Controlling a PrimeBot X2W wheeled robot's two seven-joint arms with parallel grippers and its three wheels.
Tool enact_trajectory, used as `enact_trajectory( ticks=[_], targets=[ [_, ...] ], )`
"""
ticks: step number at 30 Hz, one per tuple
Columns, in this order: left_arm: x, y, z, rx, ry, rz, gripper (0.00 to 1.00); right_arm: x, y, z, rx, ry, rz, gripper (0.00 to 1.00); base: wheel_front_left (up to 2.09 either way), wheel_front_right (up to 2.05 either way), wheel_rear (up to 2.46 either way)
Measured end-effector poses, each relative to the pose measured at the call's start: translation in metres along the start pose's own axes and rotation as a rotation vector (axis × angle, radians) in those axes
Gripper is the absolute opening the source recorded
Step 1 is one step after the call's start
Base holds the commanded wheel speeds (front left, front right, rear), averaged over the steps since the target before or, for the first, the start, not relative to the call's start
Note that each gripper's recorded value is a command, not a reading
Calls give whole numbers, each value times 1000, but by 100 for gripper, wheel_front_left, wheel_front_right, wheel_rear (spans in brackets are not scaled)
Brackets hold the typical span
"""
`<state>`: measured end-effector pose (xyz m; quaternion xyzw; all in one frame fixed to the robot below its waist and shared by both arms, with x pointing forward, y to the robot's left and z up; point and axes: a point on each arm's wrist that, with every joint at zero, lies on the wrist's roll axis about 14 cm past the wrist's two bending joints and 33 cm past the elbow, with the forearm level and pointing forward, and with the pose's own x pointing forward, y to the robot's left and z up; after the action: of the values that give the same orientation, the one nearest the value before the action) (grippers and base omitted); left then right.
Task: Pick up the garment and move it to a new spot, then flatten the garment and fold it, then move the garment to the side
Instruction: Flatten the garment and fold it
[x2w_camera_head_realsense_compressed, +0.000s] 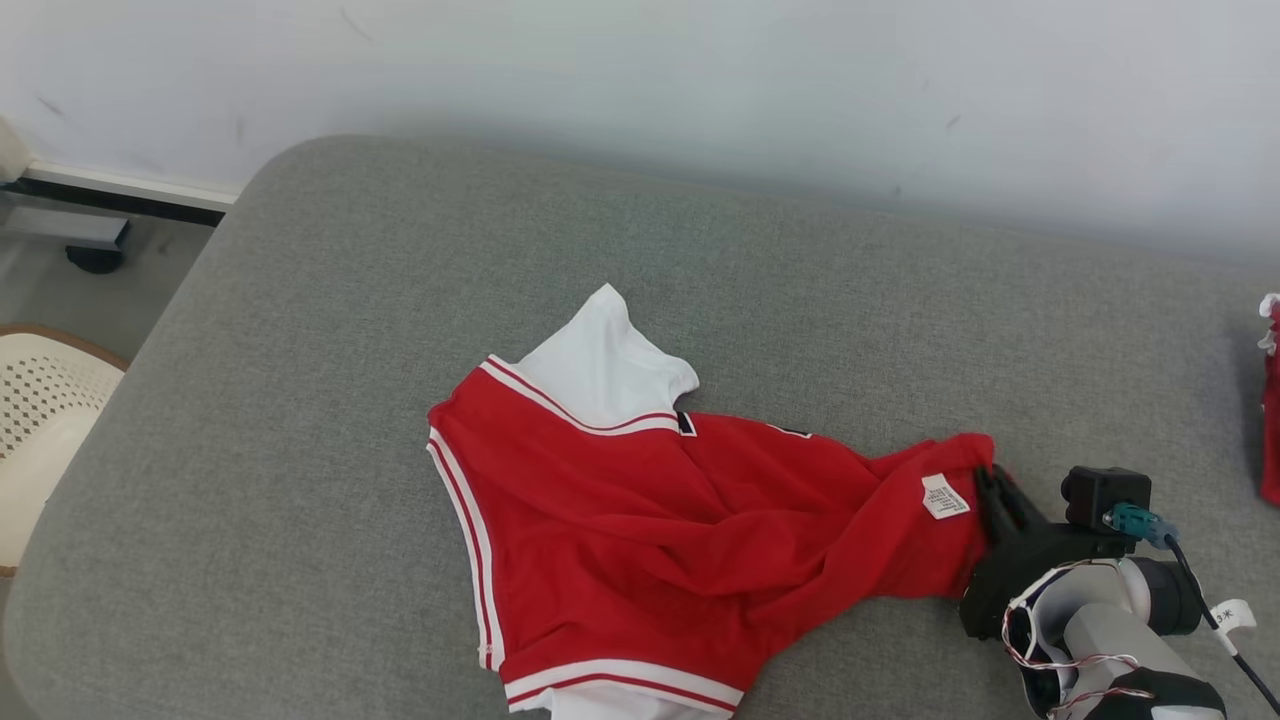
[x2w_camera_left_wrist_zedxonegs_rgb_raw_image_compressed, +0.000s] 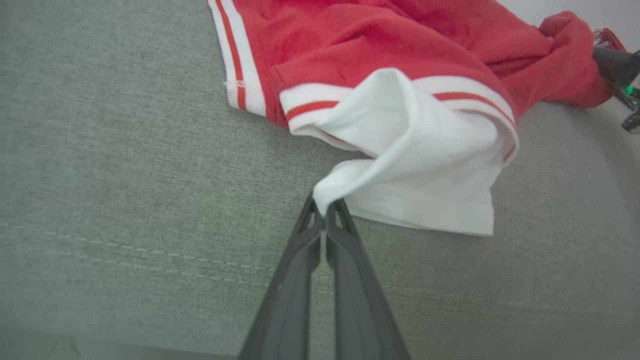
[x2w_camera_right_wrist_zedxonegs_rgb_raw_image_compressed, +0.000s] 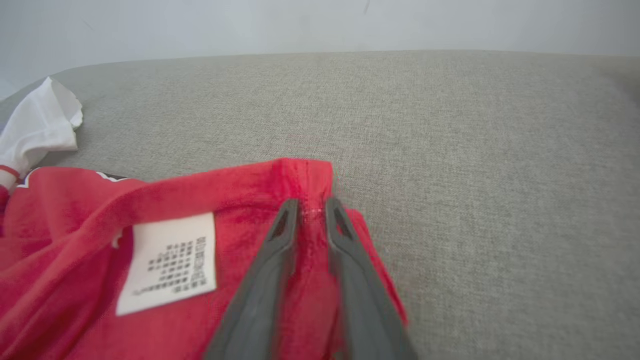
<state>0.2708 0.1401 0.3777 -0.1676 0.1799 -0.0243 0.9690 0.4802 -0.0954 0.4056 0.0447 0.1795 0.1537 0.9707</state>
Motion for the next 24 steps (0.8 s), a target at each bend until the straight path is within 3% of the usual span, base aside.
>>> enact_trajectory(
  ticks=[8,15,20,24],
  targets=[
    [-1,-3,9,-16,-36,-8,0,-7,0,16,-5,-53,3,0,0,0,0],
    [6,-12,52,-111,-173,-41,0,-27,-5,32,7,-141,7,0,0,0,0],
    [30,-17,138,-46,-325,-129,0,-29,-6,63,22,-228,27,0,0,0,0],
    [52,-33,217,-23,-419,-229,0,-16,2,112,23,-305,74,0,0,0,0]
  ],
)
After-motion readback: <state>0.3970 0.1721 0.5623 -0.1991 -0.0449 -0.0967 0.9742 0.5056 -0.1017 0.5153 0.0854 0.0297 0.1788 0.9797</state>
